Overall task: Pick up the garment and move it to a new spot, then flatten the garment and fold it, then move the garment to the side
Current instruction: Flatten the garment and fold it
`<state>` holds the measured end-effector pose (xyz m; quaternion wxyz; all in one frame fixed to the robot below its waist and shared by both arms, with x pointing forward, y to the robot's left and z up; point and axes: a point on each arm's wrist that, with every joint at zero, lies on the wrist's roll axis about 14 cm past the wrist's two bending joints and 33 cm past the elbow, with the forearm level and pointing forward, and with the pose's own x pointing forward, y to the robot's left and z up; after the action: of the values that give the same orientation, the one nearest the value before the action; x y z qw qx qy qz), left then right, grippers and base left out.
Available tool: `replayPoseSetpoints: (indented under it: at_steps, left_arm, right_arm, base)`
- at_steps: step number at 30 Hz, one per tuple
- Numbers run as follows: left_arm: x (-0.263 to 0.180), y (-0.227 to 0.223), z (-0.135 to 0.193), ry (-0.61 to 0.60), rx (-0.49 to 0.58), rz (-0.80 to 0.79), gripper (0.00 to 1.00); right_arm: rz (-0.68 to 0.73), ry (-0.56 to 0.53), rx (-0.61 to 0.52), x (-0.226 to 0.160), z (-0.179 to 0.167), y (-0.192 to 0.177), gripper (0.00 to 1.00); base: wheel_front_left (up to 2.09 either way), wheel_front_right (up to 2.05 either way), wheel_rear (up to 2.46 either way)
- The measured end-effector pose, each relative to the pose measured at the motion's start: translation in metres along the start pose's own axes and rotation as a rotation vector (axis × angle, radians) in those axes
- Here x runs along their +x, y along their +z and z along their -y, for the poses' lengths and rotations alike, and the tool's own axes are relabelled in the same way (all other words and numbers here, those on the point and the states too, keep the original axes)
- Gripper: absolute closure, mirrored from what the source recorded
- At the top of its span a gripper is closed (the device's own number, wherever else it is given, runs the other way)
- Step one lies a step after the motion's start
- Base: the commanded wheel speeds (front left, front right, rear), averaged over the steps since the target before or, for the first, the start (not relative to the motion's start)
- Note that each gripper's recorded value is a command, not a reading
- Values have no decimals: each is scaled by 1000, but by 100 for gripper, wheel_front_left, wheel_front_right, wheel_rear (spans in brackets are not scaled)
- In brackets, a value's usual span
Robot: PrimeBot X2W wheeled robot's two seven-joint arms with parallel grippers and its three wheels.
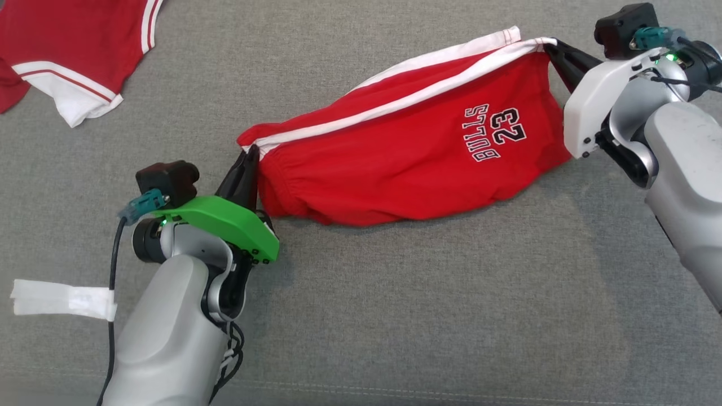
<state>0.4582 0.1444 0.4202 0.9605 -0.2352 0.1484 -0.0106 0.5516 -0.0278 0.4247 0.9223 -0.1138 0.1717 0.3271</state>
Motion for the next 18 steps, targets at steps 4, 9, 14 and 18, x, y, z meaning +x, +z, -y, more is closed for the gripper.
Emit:
replayPoseSetpoints:
  at_steps: [4, 9, 14, 18]
  left_arm:
    - [9, 2, 10, -31, 13, -6, 100]
    - [17, 7, 16, -47, 34, 1, 100]
    - [20, 2, 17, -42, 56, -16, 35]
    - [24, 4, 25, -72, 86, -13, 0]
  right_arm:
    - [-29, -18, 21, 6, 10, -5, 100]
    - [-38, -30, 32, 13, 18, -4, 100]
    - [-59, -30, 34, 18, 19, -8, 83]
    - [-82, -41, 44, 20, 23, -15, 71]
  base:
    - [0, 0, 0]
    - [0, 0, 0]
    - [0, 0, 0]
    - [0, 0, 0]
